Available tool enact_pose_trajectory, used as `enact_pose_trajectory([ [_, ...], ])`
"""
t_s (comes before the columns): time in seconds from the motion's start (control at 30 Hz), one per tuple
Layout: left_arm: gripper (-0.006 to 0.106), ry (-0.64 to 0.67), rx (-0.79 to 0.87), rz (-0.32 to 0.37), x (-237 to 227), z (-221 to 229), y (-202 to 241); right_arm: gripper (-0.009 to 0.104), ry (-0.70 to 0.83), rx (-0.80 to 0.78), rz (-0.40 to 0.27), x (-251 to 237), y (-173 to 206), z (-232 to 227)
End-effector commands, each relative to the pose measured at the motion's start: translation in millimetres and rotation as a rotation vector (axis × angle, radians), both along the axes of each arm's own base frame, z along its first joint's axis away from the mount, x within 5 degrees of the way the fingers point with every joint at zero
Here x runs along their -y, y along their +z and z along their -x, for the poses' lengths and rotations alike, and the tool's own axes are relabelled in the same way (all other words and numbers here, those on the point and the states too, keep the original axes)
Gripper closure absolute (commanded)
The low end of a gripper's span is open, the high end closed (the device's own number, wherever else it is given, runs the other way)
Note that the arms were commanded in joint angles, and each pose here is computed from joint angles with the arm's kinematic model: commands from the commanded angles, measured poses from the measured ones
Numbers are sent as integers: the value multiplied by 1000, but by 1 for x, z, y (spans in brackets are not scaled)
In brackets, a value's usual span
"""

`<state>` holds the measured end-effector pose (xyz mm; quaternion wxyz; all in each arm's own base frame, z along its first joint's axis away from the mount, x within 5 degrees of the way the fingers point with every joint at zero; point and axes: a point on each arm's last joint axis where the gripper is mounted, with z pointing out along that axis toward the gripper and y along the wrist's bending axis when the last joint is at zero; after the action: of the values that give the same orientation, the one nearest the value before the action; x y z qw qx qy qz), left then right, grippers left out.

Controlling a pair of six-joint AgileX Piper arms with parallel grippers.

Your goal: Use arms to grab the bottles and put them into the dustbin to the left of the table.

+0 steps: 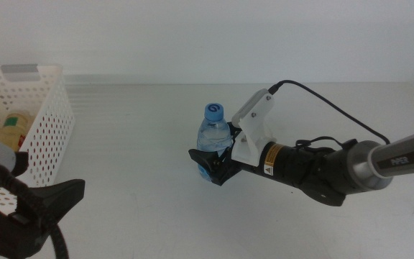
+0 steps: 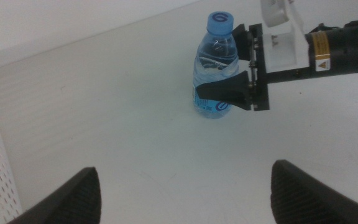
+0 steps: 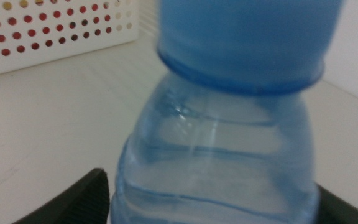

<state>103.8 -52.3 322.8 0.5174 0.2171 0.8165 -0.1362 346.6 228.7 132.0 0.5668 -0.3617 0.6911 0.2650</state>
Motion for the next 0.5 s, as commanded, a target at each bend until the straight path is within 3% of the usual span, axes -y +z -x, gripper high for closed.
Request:
enact_pose_trajectory([
  [0.0, 10, 15, 65, 57, 1, -3, 13, 10, 23, 114, -105, -1, 43, 5],
  [0.47, 10, 15, 65, 57, 1, -3, 13, 16, 4, 149, -109, 39, 97, 75],
])
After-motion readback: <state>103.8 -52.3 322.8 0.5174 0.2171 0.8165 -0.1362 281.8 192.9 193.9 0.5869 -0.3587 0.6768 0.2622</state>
